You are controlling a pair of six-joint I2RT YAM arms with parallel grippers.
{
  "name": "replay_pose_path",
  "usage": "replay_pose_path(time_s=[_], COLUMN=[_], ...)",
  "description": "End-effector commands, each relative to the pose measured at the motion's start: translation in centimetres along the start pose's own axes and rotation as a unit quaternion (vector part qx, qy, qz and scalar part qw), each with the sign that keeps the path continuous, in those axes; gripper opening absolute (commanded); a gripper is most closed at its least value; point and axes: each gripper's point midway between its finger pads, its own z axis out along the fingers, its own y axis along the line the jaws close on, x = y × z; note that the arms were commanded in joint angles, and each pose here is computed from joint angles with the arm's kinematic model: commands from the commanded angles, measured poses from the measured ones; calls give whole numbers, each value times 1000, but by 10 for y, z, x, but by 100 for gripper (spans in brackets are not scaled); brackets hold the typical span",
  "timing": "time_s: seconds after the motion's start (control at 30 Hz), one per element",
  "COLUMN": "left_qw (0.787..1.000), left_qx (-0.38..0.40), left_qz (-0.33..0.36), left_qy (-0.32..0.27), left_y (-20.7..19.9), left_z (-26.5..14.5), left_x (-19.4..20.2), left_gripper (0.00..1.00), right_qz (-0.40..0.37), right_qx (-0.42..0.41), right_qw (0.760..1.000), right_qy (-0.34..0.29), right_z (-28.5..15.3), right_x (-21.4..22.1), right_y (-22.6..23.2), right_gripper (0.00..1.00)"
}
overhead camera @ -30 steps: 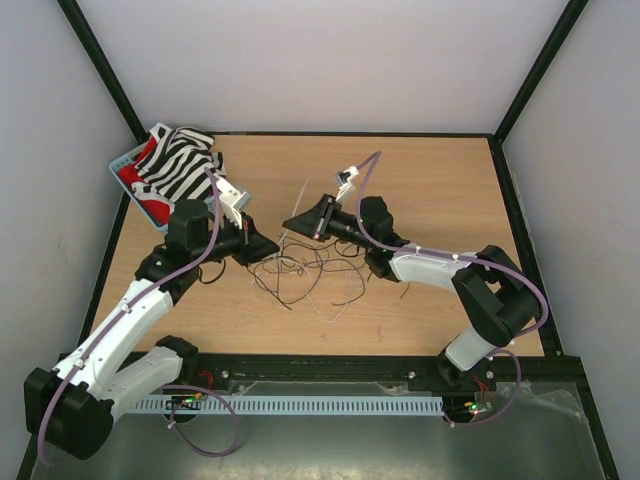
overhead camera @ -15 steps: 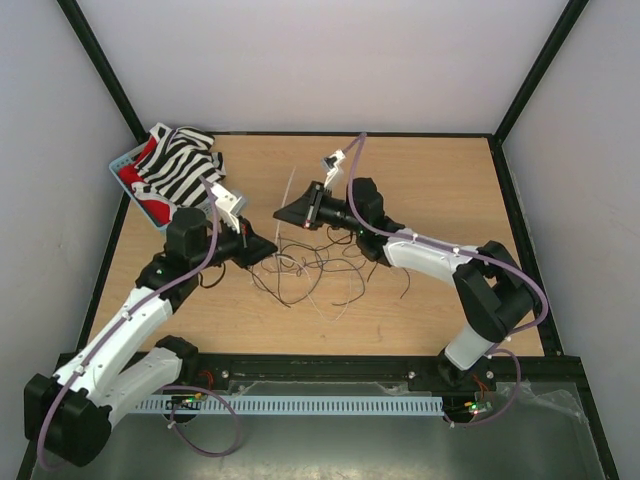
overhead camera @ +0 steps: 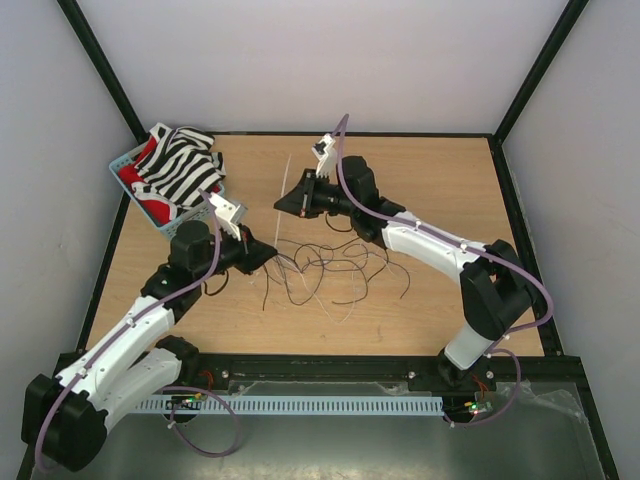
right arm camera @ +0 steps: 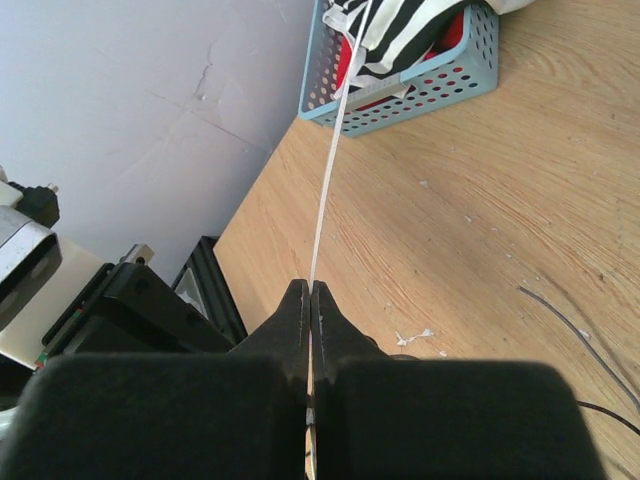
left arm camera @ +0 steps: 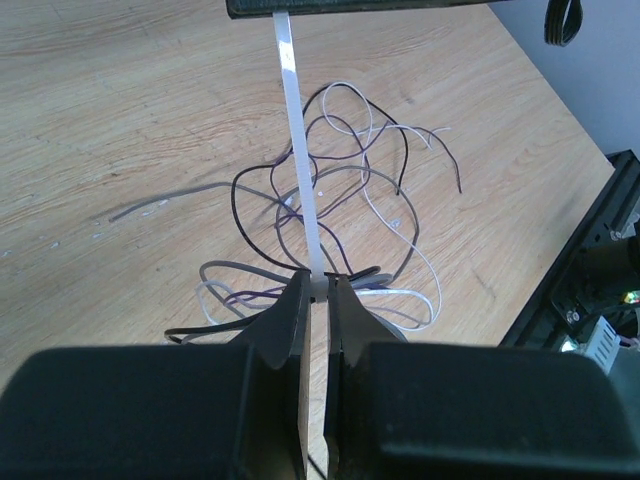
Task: Zip-tie the wires
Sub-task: Adjust the cable at the center of the board.
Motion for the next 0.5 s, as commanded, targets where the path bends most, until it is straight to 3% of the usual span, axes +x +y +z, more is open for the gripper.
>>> replay_pose_path(time_s=[0.0,0.17,0.4,0.47], left_qw=[997,998,999,999], left_qx=[-6,-22,-34,-31], left_qz=[-30,-25,-4,2], left_qy=[66,61,33,34], left_y=[1,6,6,5], left_z=[-4,-2,4,7], left_x=[47,43,8,3], left_gripper=[0,0,0,5], right_qz=[-53,-43,12,17], right_qx=[-9,-21,-77,-86], right_qw=[993,996,997,996], right_qy=[-102,-79,-2,11], right_z=[-5,-6,-6,-6], right_x=[-71,-58,-5,5], right_y=[23,25,28,30], right_gripper=[0,0,0,0])
